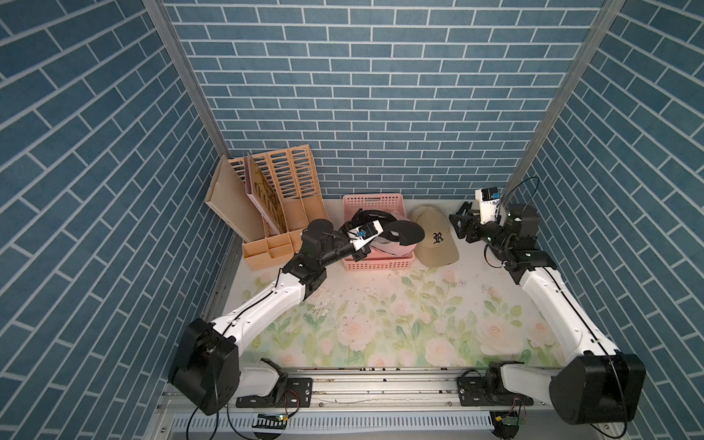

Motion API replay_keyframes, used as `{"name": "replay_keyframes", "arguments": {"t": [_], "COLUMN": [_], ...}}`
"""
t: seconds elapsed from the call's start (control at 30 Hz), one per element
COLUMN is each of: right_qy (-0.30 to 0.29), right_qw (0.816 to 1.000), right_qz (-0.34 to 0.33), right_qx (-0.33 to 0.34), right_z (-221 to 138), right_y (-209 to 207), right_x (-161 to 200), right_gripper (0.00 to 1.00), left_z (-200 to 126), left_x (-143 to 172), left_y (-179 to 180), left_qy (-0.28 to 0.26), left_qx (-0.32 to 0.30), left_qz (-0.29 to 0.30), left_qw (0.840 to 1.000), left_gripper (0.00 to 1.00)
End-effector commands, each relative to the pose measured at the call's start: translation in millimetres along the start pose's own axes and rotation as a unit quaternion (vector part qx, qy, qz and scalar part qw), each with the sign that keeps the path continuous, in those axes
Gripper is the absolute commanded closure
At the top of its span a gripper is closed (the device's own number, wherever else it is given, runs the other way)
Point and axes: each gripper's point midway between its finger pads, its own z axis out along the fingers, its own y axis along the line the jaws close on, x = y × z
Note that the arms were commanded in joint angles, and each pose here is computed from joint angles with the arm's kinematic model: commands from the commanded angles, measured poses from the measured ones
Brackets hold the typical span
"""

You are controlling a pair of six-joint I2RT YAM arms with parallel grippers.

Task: Turn the baseball cap inside out
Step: Turn over the baseball cap.

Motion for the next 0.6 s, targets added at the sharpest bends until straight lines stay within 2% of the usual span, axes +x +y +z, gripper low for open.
{"name": "replay_keyframes", "arguments": {"t": [0.0,0.27,0.4,0.57], "right_qy": [0.004,0.043,0.046,0.052], "right_qw": [0.998,0.986,0.98,0.967], "right_qz": [-0.015,-0.09,-0.124,-0.163], "right_qx": [-0.068,-0.135,-0.151,-0.19], "right_z": [-4,14,23,21], "right_y": [27,68,82,94], "right_x": [-7,7,6,13], "right_gripper": [0.26,0.26,0.27,0.27], "left_z": [-1,15,22,21], "left_x": [-28,-27,-24,-25], "left_y": [4,-43,-62,-67], "left_qy": [-0.043,-0.023,-0.006,-0.006], "left_qx": [-0.021,-0.017,-0.004,-0.007], "left_qz": [0.167,0.287,0.321,0.327], "left_qw": [0.985,0.958,0.947,0.945], "left_gripper": [1.0,1.0,1.0,1.0]}}
